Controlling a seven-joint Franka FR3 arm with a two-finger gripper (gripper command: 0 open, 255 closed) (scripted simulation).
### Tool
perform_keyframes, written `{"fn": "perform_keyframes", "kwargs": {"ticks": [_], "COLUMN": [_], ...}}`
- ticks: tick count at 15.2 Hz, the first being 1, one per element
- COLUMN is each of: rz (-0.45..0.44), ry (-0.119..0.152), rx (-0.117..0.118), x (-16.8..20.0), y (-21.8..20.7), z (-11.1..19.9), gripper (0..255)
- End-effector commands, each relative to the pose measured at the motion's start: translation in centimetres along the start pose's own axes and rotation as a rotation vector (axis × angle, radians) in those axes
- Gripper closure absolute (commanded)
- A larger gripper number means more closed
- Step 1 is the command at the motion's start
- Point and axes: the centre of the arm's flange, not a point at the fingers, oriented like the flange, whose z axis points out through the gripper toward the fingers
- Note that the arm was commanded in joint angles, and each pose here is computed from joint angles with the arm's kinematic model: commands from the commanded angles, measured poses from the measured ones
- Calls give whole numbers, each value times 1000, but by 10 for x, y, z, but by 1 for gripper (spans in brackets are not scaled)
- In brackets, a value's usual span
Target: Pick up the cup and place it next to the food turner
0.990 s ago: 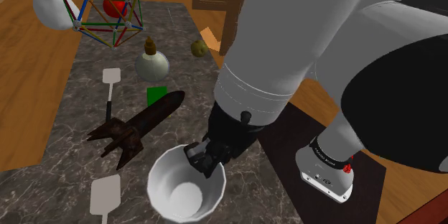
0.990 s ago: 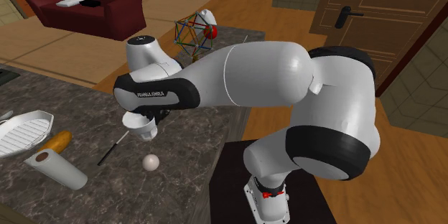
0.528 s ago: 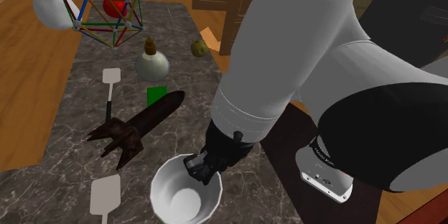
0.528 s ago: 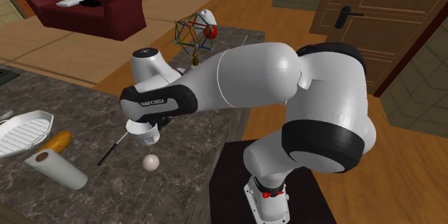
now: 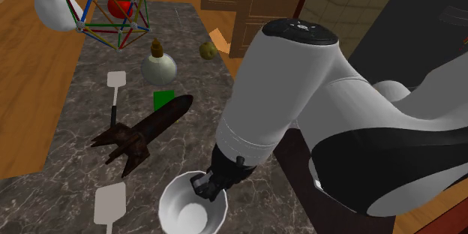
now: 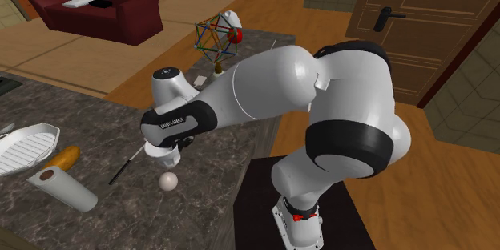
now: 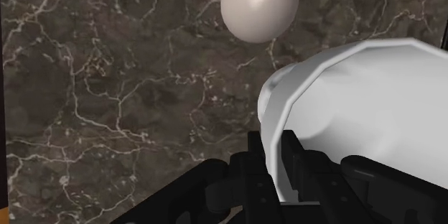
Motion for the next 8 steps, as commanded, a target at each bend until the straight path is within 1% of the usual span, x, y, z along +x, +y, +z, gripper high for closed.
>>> {"fn": "perform_keyframes", "kwargs": {"ticks": [1, 2, 8], "rz": [0, 0, 0], "ry": [1, 1, 1], "rx": [1, 1, 1], "x": [1, 1, 1], "y": [3, 4, 4], "z": [11, 18, 18], "gripper": [255, 255, 255]}}
